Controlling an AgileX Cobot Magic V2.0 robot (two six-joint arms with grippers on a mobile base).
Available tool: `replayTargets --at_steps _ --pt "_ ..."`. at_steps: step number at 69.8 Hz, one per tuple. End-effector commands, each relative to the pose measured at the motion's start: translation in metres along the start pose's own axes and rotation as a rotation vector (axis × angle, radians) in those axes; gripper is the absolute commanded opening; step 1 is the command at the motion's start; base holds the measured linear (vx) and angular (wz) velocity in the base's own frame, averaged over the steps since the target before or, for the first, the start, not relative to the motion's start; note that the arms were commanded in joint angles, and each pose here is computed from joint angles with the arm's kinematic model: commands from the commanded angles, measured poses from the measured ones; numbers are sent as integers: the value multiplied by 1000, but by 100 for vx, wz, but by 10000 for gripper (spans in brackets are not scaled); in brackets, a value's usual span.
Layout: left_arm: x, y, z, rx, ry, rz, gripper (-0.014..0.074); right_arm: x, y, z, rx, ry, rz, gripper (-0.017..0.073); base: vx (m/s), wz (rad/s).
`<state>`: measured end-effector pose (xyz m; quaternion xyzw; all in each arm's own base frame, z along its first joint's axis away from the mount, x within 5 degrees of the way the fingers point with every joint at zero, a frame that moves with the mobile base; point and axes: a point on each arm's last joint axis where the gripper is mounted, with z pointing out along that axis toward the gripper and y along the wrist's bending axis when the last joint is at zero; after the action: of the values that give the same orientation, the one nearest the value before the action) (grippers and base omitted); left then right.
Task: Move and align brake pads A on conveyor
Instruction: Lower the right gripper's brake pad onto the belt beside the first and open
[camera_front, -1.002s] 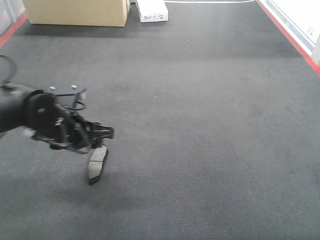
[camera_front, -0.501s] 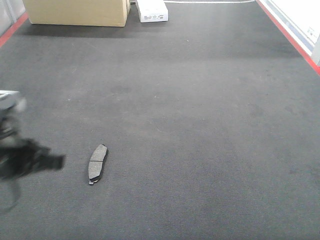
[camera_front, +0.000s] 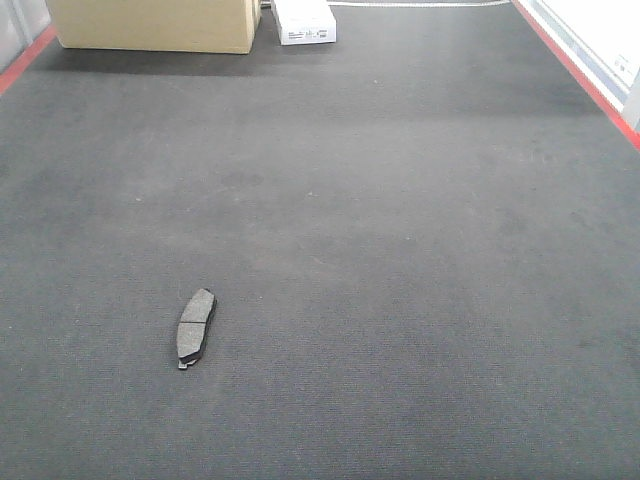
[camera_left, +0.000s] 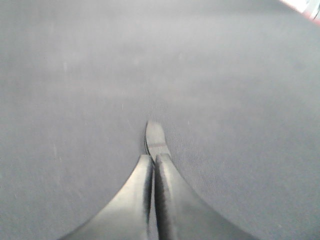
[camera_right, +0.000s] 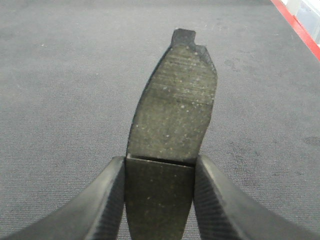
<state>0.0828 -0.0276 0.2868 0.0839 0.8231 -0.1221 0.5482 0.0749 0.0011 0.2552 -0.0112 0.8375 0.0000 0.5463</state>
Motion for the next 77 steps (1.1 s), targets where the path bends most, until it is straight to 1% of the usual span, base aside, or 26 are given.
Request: replayTargets --at_steps 1,48,53,62,71,77 --pt "-9 -2 -9 28 -131 17 -7 -17 -1 -4 11 -112 -5 -3 0 0" --pt "-7 -1 -12 29 -142 16 -7 -18 -1 -4 11 -115 -5 -3 0 0" --pt "-7 -1 -12 28 -142 17 -7 -19 -1 -4 12 -126 -3 -3 0 0" --pt "-7 -1 -12 28 -142 17 -7 -25 -1 -4 11 -191 5 -3 0 0" --pt "-7 -1 -12 29 -142 16 -7 -32 -2 12 14 -171 6 -3 0 0" --pt "-7 -1 -12 29 -142 16 -7 -41 -3 33 14 -92 5 -3 0 0"
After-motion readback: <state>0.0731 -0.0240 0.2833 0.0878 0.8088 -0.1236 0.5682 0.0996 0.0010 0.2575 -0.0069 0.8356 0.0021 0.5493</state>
